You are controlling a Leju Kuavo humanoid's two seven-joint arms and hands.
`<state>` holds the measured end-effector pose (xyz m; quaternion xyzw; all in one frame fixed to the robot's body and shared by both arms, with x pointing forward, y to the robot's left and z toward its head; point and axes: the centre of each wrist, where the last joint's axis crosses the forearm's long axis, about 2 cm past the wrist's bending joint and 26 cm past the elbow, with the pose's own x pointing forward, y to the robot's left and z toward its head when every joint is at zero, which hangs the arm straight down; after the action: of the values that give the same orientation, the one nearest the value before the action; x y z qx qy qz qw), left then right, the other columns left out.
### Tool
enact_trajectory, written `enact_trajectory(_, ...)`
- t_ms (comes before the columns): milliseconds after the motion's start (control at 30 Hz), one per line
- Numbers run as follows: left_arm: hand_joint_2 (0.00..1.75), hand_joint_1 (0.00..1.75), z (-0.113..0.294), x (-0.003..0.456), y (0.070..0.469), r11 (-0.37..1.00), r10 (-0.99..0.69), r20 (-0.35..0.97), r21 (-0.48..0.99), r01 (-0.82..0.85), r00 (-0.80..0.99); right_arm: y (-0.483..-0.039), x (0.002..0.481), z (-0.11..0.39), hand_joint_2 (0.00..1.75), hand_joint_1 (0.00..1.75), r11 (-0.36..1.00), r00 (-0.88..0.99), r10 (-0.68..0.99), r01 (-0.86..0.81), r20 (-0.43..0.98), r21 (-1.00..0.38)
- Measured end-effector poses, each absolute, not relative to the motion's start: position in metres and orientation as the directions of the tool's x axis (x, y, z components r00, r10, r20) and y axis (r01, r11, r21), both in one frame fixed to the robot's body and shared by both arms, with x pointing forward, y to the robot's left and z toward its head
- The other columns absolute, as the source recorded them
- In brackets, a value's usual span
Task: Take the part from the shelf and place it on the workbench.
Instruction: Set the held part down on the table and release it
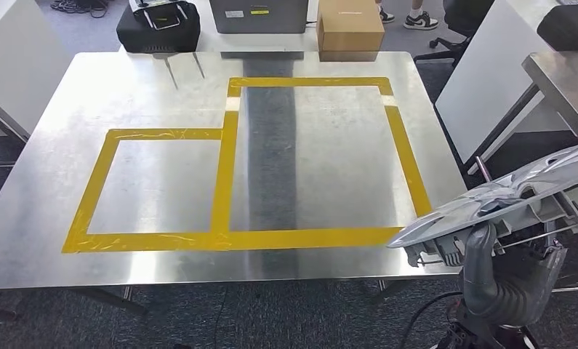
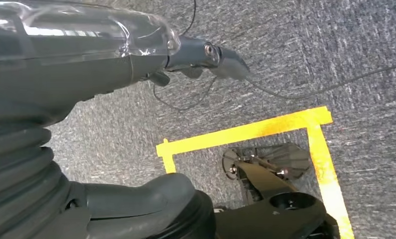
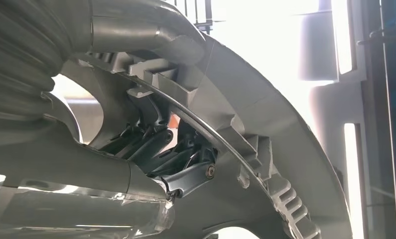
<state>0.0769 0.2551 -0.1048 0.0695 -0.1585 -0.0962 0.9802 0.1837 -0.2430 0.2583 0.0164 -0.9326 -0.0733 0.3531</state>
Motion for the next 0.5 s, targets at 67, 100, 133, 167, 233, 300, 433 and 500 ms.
enact_trajectory(67, 1.75, 0.00, -0.1047, 0.0774, 0.2551, 0.972, -0.211, 0.298, 0.167, 0.167, 0.931, -0.2430, 0.1839, 0.2586, 1.75, 1.75, 0.989, -0.751, -0.082, 0.021, 0.655, 0.148)
enact_trajectory(100, 1.75, 0.00, -0.1047, 0.0774, 0.2552, 0.972, -0.211, 0.298, 0.167, 0.167, 0.931, -0.2430, 0.1839, 0.2586, 1.75, 1.75, 0.989, -0.751, -0.082, 0.021, 0.655, 0.148)
enact_trajectory(133, 1.75, 0.00, -0.1047, 0.0774, 0.2552, 0.972, -0.211, 0.298, 0.167, 0.166, 0.931, -0.2430, 0.1839, 0.2586, 1.75, 1.75, 0.989, -0.751, -0.082, 0.021, 0.655, 0.148)
enact_trajectory(167, 1.75, 0.00, -0.1047, 0.0775, 0.2553, 0.972, -0.211, 0.299, 0.167, 0.166, 0.931, -0.2430, 0.1839, 0.2586, 1.75, 1.75, 0.989, -0.751, -0.082, 0.021, 0.655, 0.148)
enact_trajectory(233, 1.75, 0.00, -0.1046, 0.0778, 0.2554, 0.972, -0.211, 0.299, 0.167, 0.166, 0.931, -0.2430, 0.1839, 0.2585, 1.75, 1.75, 0.989, -0.751, -0.082, 0.021, 0.655, 0.148)
enact_trajectory(300, 1.75, 0.00, -0.1046, 0.0780, 0.2555, 0.972, -0.211, 0.299, 0.168, 0.166, 0.931, -0.2430, 0.1839, 0.2586, 1.75, 1.75, 0.989, -0.751, -0.082, 0.021, 0.655, 0.148)
enact_trajectory(433, 1.75, 0.00, -0.1046, 0.0780, 0.2555, 0.972, -0.211, 0.299, 0.168, 0.166, 0.931, -0.2429, 0.1839, 0.2586, 1.75, 1.75, 0.989, -0.751, -0.082, 0.021, 0.655, 0.148)
enact_trajectory(500, 1.75, 0.00, -0.1046, 0.0780, 0.2556, 0.971, -0.212, 0.299, 0.168, 0.167, 0.930, -0.2429, 0.1839, 0.2587, 1.75, 1.75, 0.989, -0.752, -0.080, 0.021, 0.654, 0.145)
